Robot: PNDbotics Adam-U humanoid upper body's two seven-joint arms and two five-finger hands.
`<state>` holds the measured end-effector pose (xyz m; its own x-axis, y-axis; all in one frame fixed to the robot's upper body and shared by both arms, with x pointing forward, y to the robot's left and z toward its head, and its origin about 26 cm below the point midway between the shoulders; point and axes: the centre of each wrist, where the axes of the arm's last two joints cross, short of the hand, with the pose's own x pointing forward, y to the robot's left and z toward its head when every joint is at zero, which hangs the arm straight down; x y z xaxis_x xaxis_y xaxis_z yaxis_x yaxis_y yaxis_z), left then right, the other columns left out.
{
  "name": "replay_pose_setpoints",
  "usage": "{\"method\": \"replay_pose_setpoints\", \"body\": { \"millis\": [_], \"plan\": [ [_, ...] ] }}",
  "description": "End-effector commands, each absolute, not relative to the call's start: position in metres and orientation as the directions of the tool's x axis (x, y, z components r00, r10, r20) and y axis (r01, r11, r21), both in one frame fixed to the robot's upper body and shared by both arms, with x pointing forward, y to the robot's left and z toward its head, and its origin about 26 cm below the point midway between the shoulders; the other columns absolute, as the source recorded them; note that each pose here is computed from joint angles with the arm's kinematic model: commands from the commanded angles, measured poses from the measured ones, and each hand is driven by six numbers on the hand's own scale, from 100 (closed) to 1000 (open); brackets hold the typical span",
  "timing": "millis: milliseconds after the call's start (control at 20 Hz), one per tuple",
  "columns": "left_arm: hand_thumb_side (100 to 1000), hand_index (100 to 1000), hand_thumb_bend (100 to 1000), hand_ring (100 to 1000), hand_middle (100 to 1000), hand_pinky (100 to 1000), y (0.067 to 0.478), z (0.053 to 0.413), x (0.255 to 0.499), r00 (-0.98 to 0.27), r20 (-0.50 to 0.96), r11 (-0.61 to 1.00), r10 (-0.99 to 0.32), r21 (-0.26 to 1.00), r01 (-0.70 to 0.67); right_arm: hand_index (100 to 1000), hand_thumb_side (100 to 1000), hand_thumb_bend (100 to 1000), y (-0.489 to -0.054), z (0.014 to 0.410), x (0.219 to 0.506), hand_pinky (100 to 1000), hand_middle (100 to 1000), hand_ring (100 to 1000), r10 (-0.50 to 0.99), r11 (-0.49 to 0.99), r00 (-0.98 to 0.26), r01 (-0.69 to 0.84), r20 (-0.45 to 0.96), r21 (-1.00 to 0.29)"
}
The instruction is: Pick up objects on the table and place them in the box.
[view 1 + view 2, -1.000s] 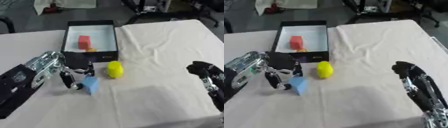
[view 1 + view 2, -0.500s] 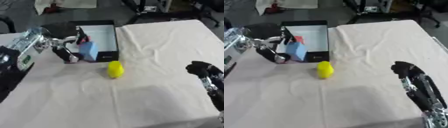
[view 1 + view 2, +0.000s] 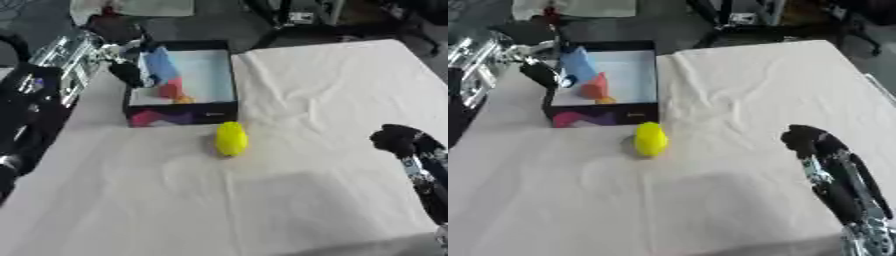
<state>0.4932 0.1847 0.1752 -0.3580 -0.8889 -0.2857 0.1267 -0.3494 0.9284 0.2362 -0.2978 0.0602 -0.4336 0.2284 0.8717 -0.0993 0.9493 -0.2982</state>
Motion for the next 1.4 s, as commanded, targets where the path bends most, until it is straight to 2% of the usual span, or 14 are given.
{"method": "replay_pose_setpoints", "body": {
  "millis": [50,150,300,400,450,500,700,950,1000,1050,1100,1150,1200,1400],
  "plan": [
    [944,922,603,833,875,803,0.178,0.184,0.498,-0.33,-0.314,-0.342,-0.89,0.939,0.029,791,652,100,-0.297,0.065,0.238,807,684,774,0.221,0.949,-0.454,-0.102,0.863,-0.297],
    [995,932,585,847,896,808,0.175,0.189,0.497,-0.329,-0.311,-0.322,-0.891,0.947,-0.024,792,654,100,-0.297,0.065,0.238,807,684,774,0.222,0.95,-0.451,-0.102,0.865,-0.297],
    [999,931,536,843,893,808,0.178,0.202,0.494,-0.324,-0.289,-0.269,-0.901,0.957,-0.106,792,650,100,-0.297,0.065,0.238,807,684,775,0.223,0.949,-0.451,-0.102,0.864,-0.298],
    [969,926,501,832,882,805,0.183,0.214,0.489,-0.327,-0.257,-0.217,-0.909,0.964,-0.156,792,651,100,-0.298,0.065,0.237,807,684,775,0.224,0.949,-0.45,-0.1,0.864,-0.298],
    [900,909,430,800,849,791,0.184,0.22,0.487,-0.342,-0.235,-0.184,-0.91,0.967,-0.175,792,652,100,-0.298,0.064,0.237,807,685,775,0.225,0.949,-0.449,-0.099,0.865,-0.298],
    [877,901,407,787,836,786,0.184,0.227,0.484,-0.367,-0.208,-0.147,-0.907,0.971,-0.186,792,651,100,-0.298,0.064,0.237,807,685,775,0.226,0.949,-0.449,-0.099,0.865,-0.299],
    [799,867,365,751,784,769,0.176,0.252,0.467,-0.562,-0.136,-0.044,-0.816,0.984,-0.175,792,647,100,-0.298,0.065,0.237,808,685,775,0.227,0.948,-0.452,-0.102,0.863,-0.303],
    [682,869,361,794,809,799,0.127,0.267,0.432,-0.817,-0.207,-0.267,-0.538,0.961,-0.068,793,641,100,-0.301,0.066,0.236,808,686,776,0.236,0.947,-0.451,-0.09,0.861,-0.307],
    [647,872,602,818,829,814,0.116,0.267,0.425,-0.85,-0.217,-0.341,-0.48,0.939,-0.047,793,639,100,-0.301,0.066,0.236,808,687,776,0.238,0.948,-0.451,-0.086,0.86,-0.307],
    [645,869,363,829,838,821,0.106,0.265,0.42,-0.873,-0.221,-0.412,-0.435,0.911,-0.025,793,638,100,-0.302,0.066,0.236,808,687,776,0.239,0.948,-0.452,-0.083,0.86,-0.307],
    [631,865,360,834,842,824,0.097,0.264,0.416,-0.888,-0.222,-0.47,-0.403,0.882,-0.007,793,638,100,-0.302,0.066,0.236,808,687,776,0.239,0.948,-0.452,-0.082,0.859,-0.307],
    [580,861,416,856,865,837,0.09,0.261,0.413,-0.899,-0.224,-0.517,-0.377,0.856,0.004,793,640,100,-0.302,0.067,0.236,808,687,776,0.239,0.948,-0.453,-0.082,0.859,-0.307],
    [583,861,361,858,867,838,0.084,0.258,0.411,-0.905,-0.228,-0.554,-0.358,0.833,0.009,793,634,100,-0.302,0.067,0.236,808,687,776,0.239,0.948,-0.455,-0.083,0.858,-0.308],
    [503,848,371,896,906,862,0.068,0.238,0.41,-0.916,-0.269,-0.639,-0.299,0.769,-0.018,793,635,100,-0.301,0.067,0.237,808,687,776,0.235,0.948,-0.458,-0.085,0.857,-0.306]
  ]
}}
